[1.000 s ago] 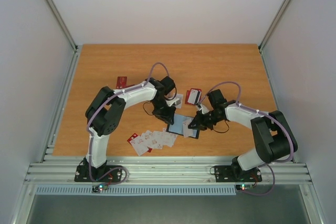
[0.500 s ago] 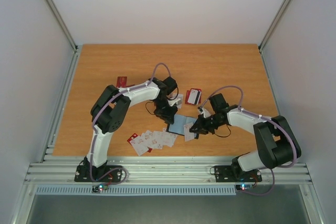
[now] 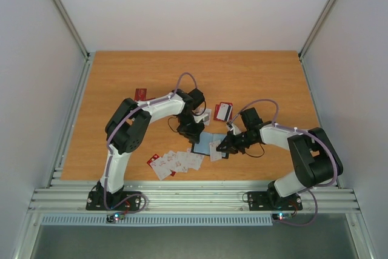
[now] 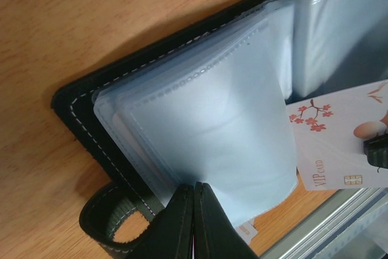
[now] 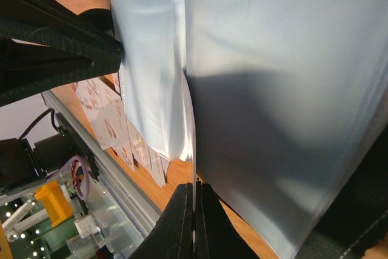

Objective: Put the credit cards into the card holder

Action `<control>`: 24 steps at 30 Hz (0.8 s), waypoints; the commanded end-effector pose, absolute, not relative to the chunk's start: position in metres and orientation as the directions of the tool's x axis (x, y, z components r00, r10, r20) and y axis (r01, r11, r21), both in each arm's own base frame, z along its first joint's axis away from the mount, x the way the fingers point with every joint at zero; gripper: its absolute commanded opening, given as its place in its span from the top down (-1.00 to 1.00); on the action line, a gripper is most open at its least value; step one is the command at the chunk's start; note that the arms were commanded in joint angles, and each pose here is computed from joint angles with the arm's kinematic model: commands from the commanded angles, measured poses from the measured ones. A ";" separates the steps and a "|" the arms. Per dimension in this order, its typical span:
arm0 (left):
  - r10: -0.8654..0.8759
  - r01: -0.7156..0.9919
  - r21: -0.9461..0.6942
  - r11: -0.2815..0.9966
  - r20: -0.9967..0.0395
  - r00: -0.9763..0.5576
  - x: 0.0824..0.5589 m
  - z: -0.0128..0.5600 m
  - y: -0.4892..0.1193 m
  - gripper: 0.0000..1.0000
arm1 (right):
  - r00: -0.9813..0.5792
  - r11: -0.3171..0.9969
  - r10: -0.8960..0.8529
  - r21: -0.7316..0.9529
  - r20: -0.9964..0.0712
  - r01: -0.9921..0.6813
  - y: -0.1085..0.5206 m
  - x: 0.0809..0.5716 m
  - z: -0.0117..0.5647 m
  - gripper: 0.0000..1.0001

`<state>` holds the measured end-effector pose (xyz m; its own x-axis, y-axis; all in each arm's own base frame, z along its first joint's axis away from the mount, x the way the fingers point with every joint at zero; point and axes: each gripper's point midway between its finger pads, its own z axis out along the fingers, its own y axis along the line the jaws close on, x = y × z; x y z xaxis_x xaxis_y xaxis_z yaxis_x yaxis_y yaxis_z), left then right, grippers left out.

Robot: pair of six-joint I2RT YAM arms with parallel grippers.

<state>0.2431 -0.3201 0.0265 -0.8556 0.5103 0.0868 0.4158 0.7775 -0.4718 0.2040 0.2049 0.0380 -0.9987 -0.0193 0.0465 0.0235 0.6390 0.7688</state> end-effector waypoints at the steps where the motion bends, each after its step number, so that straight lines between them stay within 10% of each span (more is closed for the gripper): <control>1: 0.532 0.438 -0.415 0.797 0.140 -0.835 0.238 0.006 -0.311 0.92 | -1.000 0.628 -0.023 0.778 0.009 -0.008 0.210 0.213 0.039 0.98; 24: 0.530 0.442 -0.379 0.813 0.166 -0.832 0.240 0.002 -0.307 0.94 | -0.997 0.583 -0.031 0.809 -0.075 -0.079 0.219 0.231 0.054 0.98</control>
<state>0.2438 -0.3186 0.0260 -0.8435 0.5262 0.1079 0.4317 0.7835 -0.4469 0.2191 0.2123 0.0463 -0.9993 -0.0240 -0.0273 -0.0363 0.6045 0.7958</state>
